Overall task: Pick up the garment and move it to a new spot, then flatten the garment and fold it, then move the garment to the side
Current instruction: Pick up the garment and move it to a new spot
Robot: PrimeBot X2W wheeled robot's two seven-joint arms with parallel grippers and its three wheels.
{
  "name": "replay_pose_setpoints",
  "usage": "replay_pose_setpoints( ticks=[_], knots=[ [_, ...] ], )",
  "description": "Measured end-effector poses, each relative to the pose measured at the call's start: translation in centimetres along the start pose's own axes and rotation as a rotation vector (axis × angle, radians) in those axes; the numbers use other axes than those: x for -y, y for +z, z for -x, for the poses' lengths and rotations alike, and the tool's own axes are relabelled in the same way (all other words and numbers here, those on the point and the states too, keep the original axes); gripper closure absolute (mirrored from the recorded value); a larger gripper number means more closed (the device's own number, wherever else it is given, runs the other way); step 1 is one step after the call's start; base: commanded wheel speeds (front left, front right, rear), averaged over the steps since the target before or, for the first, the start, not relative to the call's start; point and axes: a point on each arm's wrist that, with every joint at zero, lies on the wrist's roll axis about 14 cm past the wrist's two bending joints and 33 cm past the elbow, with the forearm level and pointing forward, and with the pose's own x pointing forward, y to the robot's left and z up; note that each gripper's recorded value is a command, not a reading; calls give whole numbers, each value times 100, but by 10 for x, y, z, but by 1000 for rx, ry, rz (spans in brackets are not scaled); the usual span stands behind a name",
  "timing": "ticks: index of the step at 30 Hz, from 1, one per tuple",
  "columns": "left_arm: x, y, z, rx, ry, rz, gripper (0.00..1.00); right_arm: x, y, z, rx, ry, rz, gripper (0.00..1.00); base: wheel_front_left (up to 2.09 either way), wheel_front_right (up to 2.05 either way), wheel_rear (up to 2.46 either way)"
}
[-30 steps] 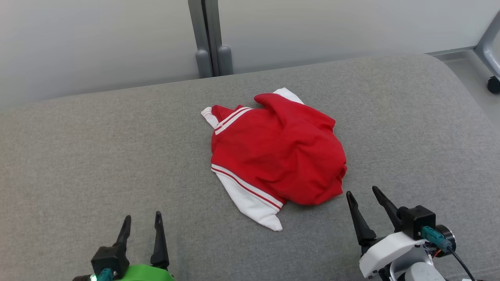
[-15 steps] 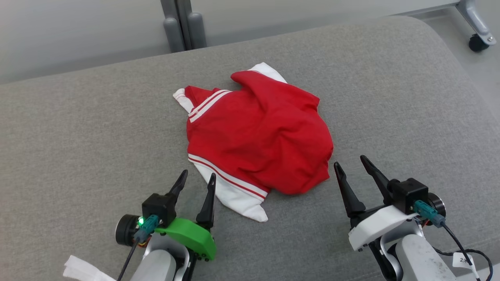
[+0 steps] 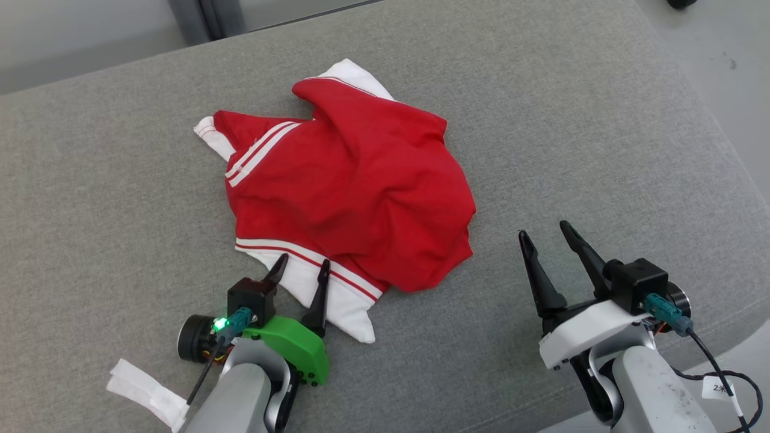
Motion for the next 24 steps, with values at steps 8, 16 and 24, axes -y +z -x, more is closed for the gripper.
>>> replay_pose_setpoints(
  ticks=[8,16,24],
  knots=[
    [1,-14,5,-56,2,-4,100,2,5,3,14,-6,-2,0,0,0,0],
    [5,40,17,104,28,-5,100,-8,13,9,41,19,-13,0,0,0,0],
    [18,181,37,484,-13,-177,100,-22,18,16,56,57,-17,0,0,0,0]
  ],
)
